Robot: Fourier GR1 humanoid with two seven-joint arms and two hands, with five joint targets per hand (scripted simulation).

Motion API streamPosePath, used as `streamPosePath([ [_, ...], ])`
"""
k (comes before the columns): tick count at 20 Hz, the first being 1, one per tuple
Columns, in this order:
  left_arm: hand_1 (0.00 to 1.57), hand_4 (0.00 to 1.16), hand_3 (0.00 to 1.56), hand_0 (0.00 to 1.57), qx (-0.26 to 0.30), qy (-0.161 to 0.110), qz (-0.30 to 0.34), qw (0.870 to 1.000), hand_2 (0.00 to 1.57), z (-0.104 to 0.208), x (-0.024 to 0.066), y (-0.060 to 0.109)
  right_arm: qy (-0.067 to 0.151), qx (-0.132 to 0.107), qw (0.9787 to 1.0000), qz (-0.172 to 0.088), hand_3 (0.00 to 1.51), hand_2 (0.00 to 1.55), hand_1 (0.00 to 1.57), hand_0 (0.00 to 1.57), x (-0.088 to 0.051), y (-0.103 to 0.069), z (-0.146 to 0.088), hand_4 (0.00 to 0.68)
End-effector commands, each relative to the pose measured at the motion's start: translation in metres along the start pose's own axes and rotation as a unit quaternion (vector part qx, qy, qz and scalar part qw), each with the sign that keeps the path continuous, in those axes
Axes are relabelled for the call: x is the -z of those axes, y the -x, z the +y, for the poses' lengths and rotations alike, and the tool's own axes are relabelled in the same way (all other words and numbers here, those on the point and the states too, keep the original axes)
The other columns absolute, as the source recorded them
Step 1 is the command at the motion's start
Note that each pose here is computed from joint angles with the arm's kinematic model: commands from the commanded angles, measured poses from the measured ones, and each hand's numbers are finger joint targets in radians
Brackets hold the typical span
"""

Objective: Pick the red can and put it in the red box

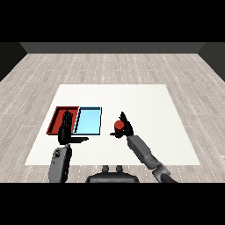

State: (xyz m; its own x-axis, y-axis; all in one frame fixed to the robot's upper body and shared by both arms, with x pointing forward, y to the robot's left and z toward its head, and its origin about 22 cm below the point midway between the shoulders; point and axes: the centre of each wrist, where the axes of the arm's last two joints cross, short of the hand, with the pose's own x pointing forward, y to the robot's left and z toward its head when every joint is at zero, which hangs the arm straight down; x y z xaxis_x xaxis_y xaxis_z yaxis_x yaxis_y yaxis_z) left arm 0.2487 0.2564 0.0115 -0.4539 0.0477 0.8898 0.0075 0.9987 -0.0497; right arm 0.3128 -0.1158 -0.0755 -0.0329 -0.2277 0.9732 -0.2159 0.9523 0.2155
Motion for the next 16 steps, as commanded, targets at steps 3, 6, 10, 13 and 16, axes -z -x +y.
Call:
streamPosePath([
  [3, 0.0, 0.0, 0.0, 0.0, 0.007, -0.002, -0.001, 1.0, 0.0, 0.003, -0.0102, 0.0, 0.036, -0.029, 0.9988, 0.013, 0.0, 0.0, 0.0, 0.0, -0.006, 0.015, 0.002, 0.0],
  [6, 0.0, 0.0, 0.0, 0.0, 0.003, 0.002, -0.006, 1.0, 0.0, -0.015, 0.0073, -0.005, 0.085, -0.068, 0.994, 0.017, 1.28, 1.32, 1.26, 1.26, 0.005, 0.004, -0.009, 0.269],
  [10, 0.0, 0.0, 0.0, 0.0, -0.01, -0.005, 0.01, 1.0, 0.0, -0.013, -0.001, -0.022, 0.085, -0.091, 0.9921, 0.017, 1.42, 1.46, 1.45, 1.45, -0.002, 0.005, 0.002, 0.612],
  [13, 0.0, 0.0, 0.0, 0.0, 0.004, 0.002, -0.001, 1.0, 0.0, -0.01, -0.0008, 0.001, 0.082, -0.099, 0.9915, 0.021, 1.4, 1.45, 1.47, 1.47, 0.01, 0.011, 0.008, 0.595],
  [16, 0.0, 0.0, 0.0, 0.0, 0.012, -0.006, 0.002, 1.0, 0.0, 0.007, -0.0079, -0.002, 0.079, -0.107, 0.9911, 0.003, 1.4, 1.44, 1.45, 1.45, 0.012, -0.006, 0.015, 0.594],
])
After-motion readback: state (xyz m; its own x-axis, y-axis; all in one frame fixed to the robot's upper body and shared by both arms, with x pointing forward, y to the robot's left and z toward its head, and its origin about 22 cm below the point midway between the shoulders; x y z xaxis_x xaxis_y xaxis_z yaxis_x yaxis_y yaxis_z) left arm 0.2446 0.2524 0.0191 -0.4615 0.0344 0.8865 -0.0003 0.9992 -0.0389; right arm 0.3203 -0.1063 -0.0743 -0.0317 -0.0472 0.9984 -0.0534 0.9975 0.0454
